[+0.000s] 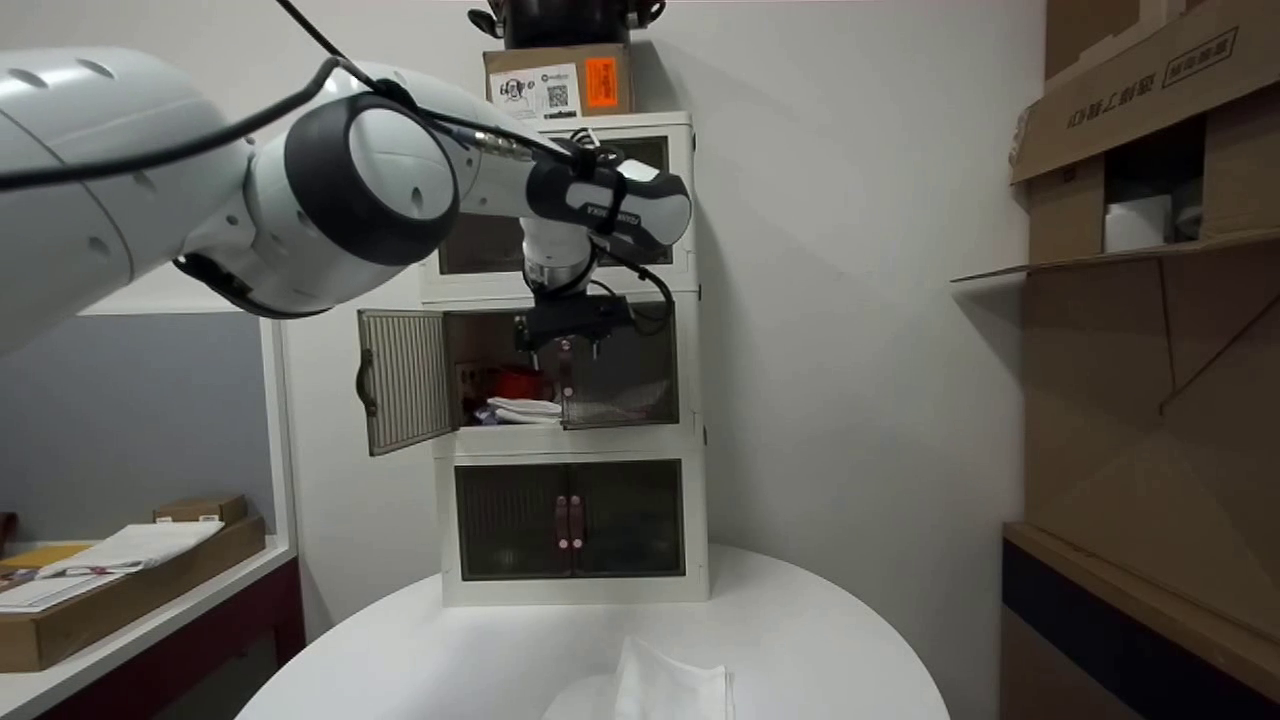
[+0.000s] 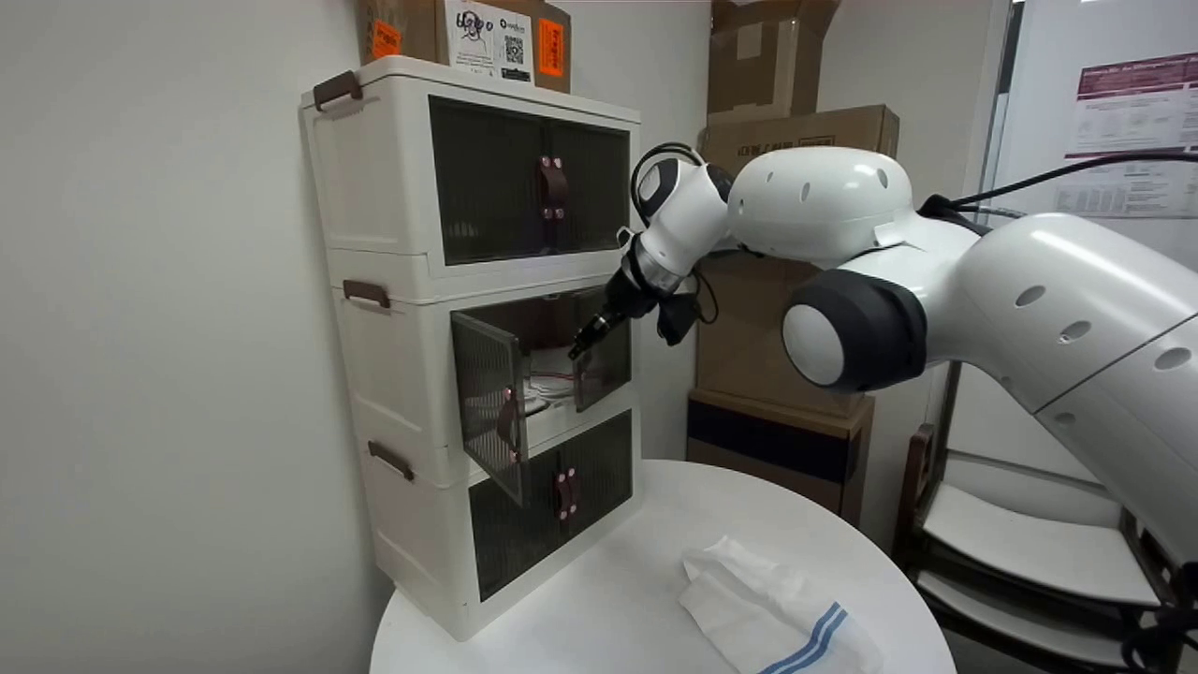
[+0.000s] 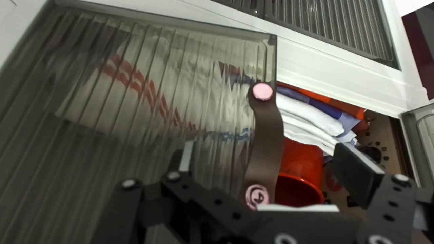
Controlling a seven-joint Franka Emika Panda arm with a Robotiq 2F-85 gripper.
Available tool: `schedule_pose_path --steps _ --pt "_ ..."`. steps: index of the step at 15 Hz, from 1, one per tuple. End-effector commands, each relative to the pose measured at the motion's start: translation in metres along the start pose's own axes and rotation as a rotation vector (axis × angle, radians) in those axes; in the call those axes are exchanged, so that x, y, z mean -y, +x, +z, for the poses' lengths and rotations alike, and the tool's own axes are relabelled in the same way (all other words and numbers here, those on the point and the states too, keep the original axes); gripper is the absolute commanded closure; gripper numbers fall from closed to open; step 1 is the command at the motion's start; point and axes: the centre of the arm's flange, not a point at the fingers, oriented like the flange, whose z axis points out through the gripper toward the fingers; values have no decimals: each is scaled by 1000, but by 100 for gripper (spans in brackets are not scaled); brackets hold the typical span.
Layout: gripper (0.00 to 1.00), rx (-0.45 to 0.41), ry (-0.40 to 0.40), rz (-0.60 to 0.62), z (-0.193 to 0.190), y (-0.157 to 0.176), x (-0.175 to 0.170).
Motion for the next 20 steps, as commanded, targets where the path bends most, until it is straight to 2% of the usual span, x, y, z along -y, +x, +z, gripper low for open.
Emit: schedule_pose_path --steps 1,8,19,20 --pt "0 -8 23 -16 30 59 -36" --pt "0 -13 29 -55 54 73 -6" --pt "0 -4 31 -69 57 78 -1" --pt "0 -12 10 -53 33 14 31"
